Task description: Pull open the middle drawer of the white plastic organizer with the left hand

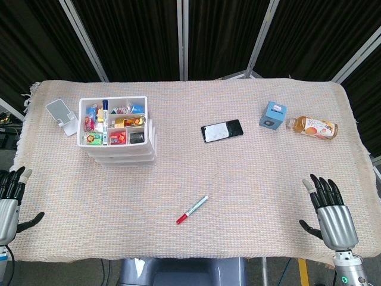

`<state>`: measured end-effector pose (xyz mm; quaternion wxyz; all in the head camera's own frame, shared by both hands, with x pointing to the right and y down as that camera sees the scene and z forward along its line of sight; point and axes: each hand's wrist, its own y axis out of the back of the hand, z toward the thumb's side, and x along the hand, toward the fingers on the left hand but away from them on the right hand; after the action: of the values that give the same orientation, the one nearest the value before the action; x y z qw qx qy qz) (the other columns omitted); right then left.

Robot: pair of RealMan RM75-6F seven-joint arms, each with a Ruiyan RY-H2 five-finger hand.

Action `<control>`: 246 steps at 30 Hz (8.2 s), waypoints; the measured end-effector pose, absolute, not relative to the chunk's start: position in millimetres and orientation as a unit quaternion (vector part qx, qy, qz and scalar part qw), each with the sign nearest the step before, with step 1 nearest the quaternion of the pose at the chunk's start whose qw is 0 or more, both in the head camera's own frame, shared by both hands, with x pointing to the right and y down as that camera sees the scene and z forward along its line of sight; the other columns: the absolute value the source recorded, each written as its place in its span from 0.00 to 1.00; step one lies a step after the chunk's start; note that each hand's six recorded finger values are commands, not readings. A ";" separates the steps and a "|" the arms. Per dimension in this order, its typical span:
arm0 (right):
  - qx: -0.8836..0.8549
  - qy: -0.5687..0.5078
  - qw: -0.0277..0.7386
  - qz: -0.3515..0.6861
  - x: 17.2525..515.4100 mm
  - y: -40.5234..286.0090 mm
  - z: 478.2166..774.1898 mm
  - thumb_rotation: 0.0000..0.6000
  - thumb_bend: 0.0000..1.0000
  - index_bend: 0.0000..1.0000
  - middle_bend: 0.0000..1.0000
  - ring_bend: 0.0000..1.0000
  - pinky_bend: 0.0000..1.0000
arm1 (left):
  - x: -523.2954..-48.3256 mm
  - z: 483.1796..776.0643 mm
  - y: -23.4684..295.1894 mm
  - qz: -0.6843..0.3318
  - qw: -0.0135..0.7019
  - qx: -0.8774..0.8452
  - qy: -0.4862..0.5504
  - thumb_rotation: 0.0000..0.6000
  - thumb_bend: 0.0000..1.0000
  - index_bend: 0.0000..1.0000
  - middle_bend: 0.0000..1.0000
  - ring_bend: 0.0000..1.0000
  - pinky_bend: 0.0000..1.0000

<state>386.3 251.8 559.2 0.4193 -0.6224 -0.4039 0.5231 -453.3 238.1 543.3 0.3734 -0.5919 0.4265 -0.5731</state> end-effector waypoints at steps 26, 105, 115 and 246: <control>-0.625 -0.395 0.415 0.530 387.3 255.9 563.3 1.00 0.02 0.00 0.00 0.00 0.00 | -444.5 548.1 237.6 -0.552 0.347 -0.617 0.441 1.00 0.35 0.00 0.26 0.31 0.31; -0.638 -0.408 0.394 0.521 390.8 255.1 553.9 1.00 0.02 0.00 0.00 0.00 0.00 | -272.7 676.2 159.5 -0.347 -0.140 -0.799 0.471 1.00 0.90 0.07 0.78 0.78 0.65; -0.637 -0.406 0.395 0.522 389.7 255.9 555.4 1.00 0.02 0.00 0.00 0.00 0.00 | -270.7 674.5 163.5 -0.342 -0.138 -0.805 0.464 1.00 0.90 0.09 0.78 0.78 0.65; -0.644 -0.385 0.395 0.530 381.6 264.5 566.6 1.00 0.02 0.00 0.00 0.00 0.00 | -338.3 571.0 177.7 -0.547 0.211 -0.744 0.322 1.00 0.91 0.43 0.82 0.81 0.66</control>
<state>381.6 264.5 566.6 0.3951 -0.6437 -0.3853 0.5302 -338.3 177.7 571.0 0.2106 -0.7439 0.3218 -0.5466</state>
